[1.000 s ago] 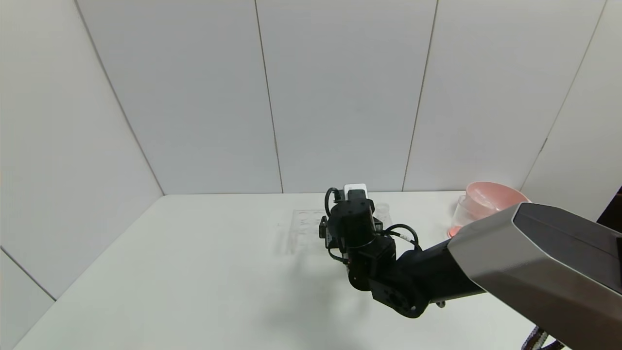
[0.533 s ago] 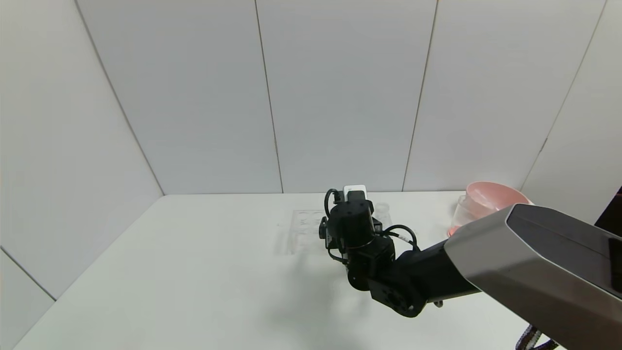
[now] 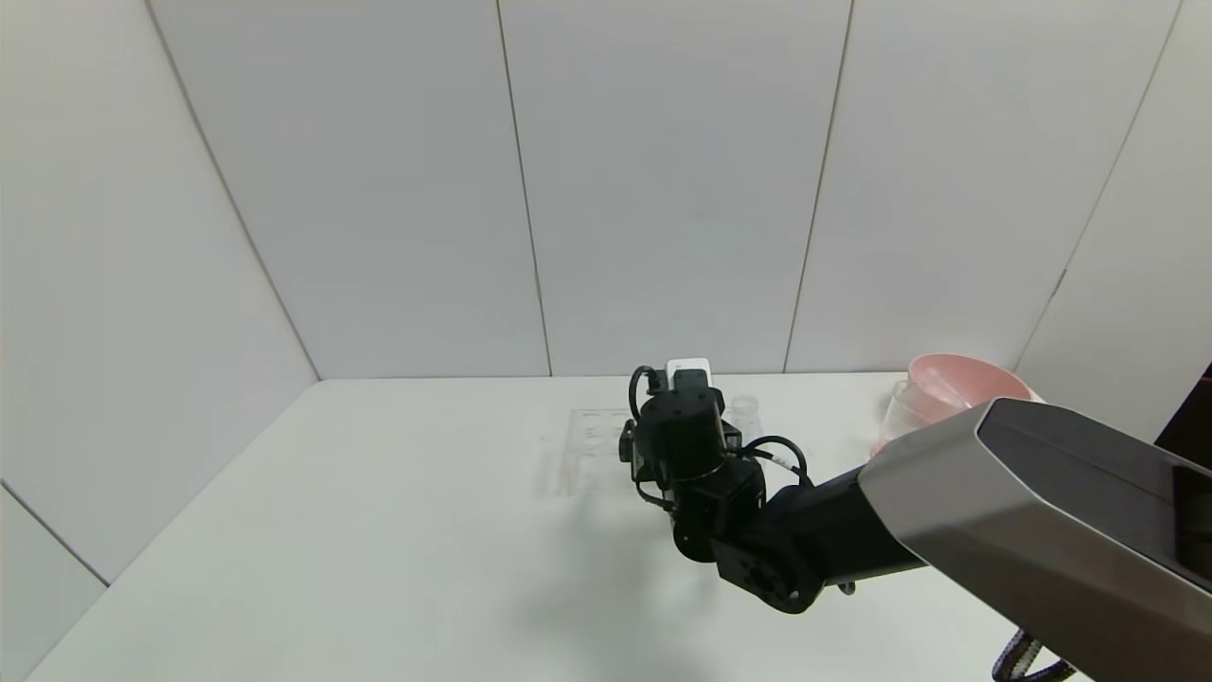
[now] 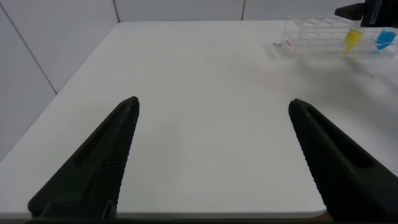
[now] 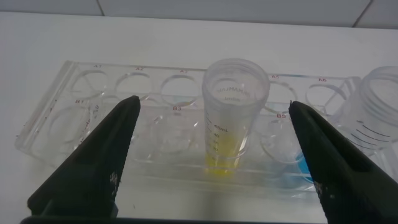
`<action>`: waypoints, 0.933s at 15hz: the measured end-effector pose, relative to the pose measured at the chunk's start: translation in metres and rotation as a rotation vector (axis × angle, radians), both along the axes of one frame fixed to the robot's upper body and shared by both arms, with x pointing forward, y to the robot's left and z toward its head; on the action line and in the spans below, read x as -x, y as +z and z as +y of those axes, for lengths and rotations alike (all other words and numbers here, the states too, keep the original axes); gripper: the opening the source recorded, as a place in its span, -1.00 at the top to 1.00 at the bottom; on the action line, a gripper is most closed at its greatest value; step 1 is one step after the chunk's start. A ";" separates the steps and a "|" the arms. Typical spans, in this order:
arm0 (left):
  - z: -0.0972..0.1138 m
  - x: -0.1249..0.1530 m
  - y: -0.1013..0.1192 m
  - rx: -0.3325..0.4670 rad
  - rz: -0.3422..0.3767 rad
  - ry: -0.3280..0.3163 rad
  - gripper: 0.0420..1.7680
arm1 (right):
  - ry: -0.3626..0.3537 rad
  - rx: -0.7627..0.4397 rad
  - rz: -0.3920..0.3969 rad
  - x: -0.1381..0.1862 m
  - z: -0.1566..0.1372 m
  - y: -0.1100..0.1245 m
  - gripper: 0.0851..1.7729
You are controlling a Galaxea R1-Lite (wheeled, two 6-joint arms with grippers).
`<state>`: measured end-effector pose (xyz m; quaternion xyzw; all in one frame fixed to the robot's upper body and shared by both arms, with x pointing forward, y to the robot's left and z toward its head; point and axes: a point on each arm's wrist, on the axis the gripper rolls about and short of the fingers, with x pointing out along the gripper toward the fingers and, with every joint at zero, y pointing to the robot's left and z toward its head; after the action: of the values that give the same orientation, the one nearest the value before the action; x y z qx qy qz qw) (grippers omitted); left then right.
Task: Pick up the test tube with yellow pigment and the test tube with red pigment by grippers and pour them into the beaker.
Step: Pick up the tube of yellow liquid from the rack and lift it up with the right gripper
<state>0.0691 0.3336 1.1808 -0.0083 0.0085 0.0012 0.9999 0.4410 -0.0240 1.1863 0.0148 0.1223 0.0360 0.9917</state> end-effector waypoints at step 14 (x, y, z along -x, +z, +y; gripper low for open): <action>0.000 0.000 0.000 0.000 0.000 0.000 -0.94 | -0.021 0.000 -0.006 -0.014 -0.002 -0.007 -0.93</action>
<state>0.0691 0.3336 1.1808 -0.0083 0.0085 0.0015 0.9999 0.4546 -0.0259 1.1795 0.0160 0.1193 0.0256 0.9924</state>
